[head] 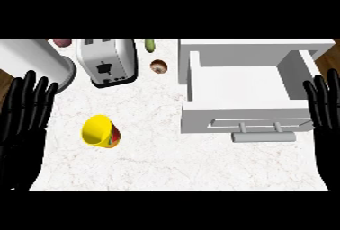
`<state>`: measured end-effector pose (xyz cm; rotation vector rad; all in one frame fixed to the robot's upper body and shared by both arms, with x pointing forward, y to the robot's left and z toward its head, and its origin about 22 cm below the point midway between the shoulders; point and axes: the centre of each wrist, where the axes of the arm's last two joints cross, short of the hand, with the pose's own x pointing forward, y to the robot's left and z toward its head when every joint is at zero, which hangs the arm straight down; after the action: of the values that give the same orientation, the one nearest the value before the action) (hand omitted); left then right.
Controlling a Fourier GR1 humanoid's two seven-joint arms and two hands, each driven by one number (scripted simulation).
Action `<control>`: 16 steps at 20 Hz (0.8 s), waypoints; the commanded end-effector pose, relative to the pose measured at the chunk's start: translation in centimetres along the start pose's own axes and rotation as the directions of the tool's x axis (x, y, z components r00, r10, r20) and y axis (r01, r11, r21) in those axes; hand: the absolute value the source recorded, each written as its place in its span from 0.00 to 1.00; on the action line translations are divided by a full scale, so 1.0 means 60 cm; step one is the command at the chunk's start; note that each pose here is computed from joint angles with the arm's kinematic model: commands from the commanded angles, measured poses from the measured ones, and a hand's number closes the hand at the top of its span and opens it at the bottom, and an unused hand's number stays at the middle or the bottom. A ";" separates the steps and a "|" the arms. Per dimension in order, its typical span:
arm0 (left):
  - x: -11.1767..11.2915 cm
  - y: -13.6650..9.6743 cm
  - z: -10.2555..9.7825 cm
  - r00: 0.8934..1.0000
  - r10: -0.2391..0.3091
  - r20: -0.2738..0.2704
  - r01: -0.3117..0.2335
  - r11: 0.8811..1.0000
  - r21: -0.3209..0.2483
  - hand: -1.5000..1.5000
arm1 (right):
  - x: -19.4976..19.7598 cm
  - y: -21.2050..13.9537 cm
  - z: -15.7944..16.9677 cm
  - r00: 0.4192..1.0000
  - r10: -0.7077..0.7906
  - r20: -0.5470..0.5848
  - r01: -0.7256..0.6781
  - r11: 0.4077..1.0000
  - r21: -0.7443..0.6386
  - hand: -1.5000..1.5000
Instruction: Pick up the cup, place it into the drawer and close the drawer
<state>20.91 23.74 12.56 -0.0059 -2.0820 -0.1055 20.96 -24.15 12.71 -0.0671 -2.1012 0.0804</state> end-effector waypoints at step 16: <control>-0.147 0.123 -0.053 0.886 0.331 -0.325 -0.439 0.825 -0.357 0.00 | -0.033 0.018 -0.036 0.990 -0.019 -0.139 0.045 0.982 0.183 0.00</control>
<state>26.64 30.66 8.60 -0.6273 -1.7801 -0.2890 22.76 -23.72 12.56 0.0649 -1.9676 0.2371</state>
